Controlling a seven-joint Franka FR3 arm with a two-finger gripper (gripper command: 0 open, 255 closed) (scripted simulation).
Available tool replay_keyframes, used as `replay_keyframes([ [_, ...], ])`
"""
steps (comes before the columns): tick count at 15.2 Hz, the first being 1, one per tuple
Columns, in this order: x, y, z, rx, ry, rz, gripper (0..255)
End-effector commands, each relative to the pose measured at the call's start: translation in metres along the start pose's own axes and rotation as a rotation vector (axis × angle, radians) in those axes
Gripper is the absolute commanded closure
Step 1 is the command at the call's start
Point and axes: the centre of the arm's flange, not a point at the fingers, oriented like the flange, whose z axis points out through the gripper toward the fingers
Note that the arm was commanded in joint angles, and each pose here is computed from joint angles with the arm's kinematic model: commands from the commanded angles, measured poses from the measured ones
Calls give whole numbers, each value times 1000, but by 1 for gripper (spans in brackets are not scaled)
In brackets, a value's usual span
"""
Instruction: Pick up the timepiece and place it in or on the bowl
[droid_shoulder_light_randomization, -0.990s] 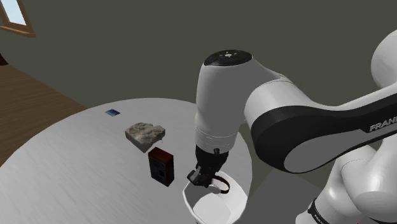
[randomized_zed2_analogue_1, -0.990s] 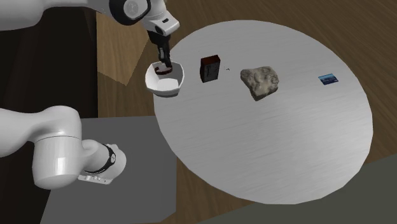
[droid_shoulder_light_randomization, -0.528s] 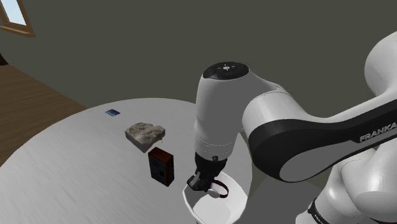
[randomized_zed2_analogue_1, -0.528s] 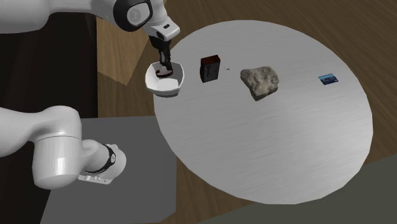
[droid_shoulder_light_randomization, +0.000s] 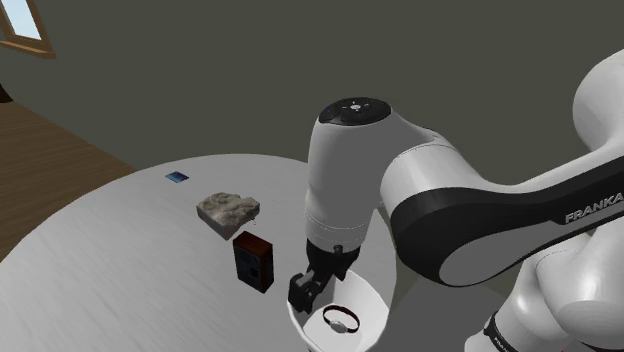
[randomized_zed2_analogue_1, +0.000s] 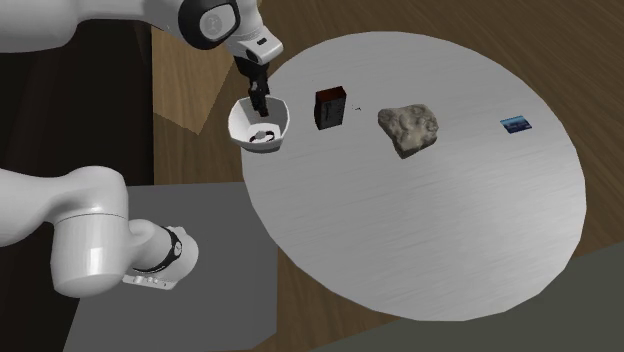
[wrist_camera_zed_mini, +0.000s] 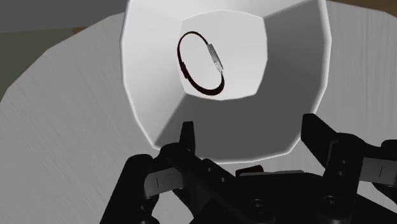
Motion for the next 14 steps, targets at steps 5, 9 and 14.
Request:
replay_keyframes([
  [5, 0, 0, -40, 0, 0, 0, 0],
  [9, 0, 0, -50, 0, 0, 0, 0],
  [14, 0, 0, -50, 0, 0, 0, 0],
])
